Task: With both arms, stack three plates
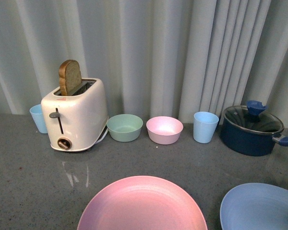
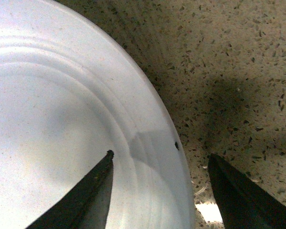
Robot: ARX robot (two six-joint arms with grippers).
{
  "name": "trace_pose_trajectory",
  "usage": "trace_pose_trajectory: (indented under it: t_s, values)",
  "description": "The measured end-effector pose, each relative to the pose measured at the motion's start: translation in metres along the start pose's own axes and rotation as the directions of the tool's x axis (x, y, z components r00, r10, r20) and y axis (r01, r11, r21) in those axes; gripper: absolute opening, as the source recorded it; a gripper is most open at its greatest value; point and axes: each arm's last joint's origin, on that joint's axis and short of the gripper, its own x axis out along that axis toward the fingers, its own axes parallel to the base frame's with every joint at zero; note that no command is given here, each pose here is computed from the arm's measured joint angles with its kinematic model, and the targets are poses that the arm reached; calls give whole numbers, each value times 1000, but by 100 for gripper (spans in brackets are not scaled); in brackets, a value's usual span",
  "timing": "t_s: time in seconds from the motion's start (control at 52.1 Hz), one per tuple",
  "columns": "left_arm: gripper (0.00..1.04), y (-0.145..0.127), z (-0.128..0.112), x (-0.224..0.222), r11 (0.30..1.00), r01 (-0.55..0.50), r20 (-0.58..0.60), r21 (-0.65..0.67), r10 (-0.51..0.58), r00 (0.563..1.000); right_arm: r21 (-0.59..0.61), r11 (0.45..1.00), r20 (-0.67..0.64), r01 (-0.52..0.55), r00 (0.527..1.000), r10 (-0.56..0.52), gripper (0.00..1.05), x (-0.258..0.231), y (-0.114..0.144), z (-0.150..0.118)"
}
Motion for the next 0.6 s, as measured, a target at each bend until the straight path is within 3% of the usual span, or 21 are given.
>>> trace_pose_trajectory:
  t_s: [0.115, 0.288, 0.365, 0.595]
  values:
    - [98, 0, 0, 0, 1000, 0, 0, 0, 0, 1000, -1, 1000, 8, -2, 1000, 2, 44, 3, 1, -1]
    - [98, 0, 0, 0, 1000, 0, 0, 0, 0, 1000, 46, 998, 38, -43, 998, 41, 10, -4, -4, -9]
    - [98, 0, 0, 0, 1000, 0, 0, 0, 0, 1000, 76, 993, 71, -85, 994, 80, 3, -16, -7, -12]
    - [98, 0, 0, 0, 1000, 0, 0, 0, 0, 1000, 131, 988, 188, -81, 981, 56, 3, -70, -28, -23]
